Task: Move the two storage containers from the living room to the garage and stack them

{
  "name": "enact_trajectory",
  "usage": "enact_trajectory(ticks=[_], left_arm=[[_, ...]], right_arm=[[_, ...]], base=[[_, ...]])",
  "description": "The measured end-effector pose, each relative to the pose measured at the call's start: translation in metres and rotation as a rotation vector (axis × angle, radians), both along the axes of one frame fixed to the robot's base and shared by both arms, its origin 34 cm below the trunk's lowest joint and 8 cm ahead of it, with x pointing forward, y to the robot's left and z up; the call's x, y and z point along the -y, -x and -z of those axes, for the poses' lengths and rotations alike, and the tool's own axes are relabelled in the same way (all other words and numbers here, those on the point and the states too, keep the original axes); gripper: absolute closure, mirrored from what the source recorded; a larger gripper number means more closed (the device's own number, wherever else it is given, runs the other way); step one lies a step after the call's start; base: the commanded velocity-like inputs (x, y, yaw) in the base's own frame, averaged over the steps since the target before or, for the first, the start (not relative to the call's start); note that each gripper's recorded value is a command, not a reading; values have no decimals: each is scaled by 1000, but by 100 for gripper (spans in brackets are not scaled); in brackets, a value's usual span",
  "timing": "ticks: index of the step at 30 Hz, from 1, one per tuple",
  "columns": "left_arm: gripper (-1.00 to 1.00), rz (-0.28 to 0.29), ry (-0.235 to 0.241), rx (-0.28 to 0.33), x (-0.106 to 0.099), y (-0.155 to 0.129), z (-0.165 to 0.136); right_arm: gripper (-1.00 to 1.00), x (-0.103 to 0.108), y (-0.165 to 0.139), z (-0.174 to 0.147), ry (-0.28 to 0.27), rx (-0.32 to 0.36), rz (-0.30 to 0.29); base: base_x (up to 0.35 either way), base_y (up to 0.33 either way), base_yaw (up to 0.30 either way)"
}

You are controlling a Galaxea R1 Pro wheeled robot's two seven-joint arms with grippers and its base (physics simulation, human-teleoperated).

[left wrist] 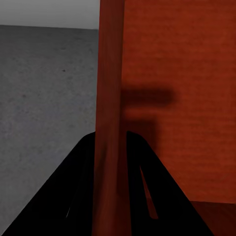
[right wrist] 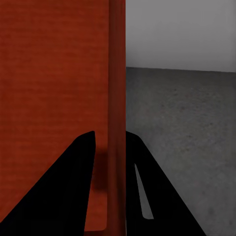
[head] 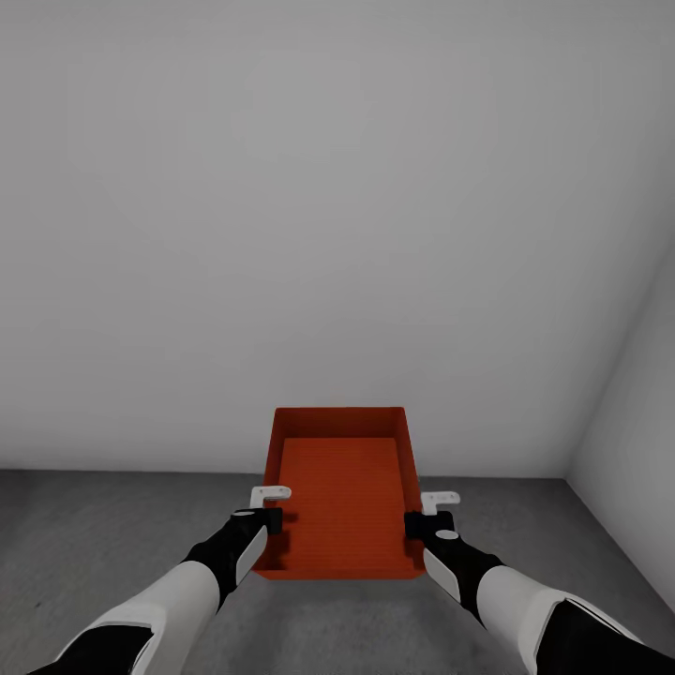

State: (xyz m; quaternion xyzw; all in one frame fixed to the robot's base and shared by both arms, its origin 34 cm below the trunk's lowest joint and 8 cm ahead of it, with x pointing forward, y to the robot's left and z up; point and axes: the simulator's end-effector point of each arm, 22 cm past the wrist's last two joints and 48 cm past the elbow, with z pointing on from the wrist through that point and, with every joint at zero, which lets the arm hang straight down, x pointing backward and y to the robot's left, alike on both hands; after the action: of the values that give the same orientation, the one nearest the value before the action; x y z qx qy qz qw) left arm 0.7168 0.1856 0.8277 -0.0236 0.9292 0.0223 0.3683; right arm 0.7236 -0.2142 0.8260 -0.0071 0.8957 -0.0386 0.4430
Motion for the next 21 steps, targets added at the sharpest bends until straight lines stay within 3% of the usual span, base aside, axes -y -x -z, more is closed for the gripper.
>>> enact_trajectory(ticks=[21], left_arm=[[100, 0, 0, -33, 0, -1, 42]], right_arm=[[100, 0, -1, 42, 0, -33, 0]], base=[[0, 0, 0]])
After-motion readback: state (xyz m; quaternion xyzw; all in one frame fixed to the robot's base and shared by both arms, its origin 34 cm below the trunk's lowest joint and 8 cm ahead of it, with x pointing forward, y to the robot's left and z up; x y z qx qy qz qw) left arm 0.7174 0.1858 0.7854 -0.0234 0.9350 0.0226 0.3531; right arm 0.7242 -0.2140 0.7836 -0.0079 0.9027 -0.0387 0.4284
